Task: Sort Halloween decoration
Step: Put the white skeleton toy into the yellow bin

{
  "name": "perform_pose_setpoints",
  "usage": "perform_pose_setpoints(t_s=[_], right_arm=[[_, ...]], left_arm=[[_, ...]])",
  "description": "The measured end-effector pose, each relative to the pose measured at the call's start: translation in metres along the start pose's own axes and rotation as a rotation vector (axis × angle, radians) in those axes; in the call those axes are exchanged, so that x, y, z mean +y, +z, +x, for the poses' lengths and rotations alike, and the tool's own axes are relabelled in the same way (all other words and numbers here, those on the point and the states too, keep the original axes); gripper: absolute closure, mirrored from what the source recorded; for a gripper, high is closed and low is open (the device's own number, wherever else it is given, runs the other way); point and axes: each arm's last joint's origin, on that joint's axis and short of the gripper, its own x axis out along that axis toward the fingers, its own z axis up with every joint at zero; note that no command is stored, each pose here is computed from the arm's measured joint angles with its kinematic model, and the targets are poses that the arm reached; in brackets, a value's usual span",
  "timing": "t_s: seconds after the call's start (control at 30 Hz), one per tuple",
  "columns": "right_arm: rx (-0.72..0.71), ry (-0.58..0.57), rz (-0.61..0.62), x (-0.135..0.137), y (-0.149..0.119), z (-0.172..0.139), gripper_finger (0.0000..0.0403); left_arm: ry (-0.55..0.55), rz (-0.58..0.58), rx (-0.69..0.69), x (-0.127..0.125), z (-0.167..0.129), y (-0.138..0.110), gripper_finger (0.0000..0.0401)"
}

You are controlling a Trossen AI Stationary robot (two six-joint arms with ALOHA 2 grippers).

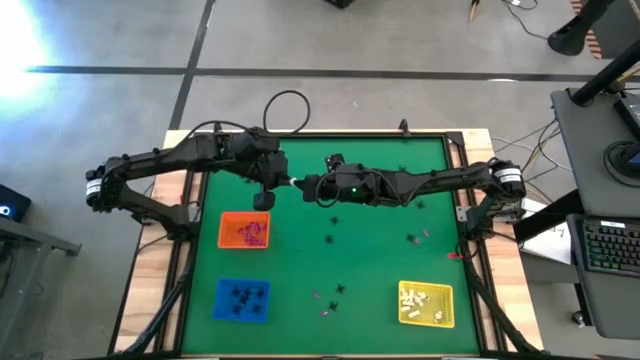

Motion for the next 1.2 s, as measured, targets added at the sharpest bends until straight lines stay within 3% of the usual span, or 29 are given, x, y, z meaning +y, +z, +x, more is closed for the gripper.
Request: perform_pose_setpoints(t_s=[0.67, 1.2], right_arm=[[-0.004, -0.035, -0.054, -0.005, 0.003, 0.001, 0.0274], [-0.032, -0.021, -0.026, -0.010, 0.001, 0.014, 0.0276]], left_arm=[[-0.005, 0.003, 0.012, 0.000, 0.000, -0.001, 0.0400], [-0.004, 0.023, 0.007, 0.000, 0.000, -0.001, 0.0400]])
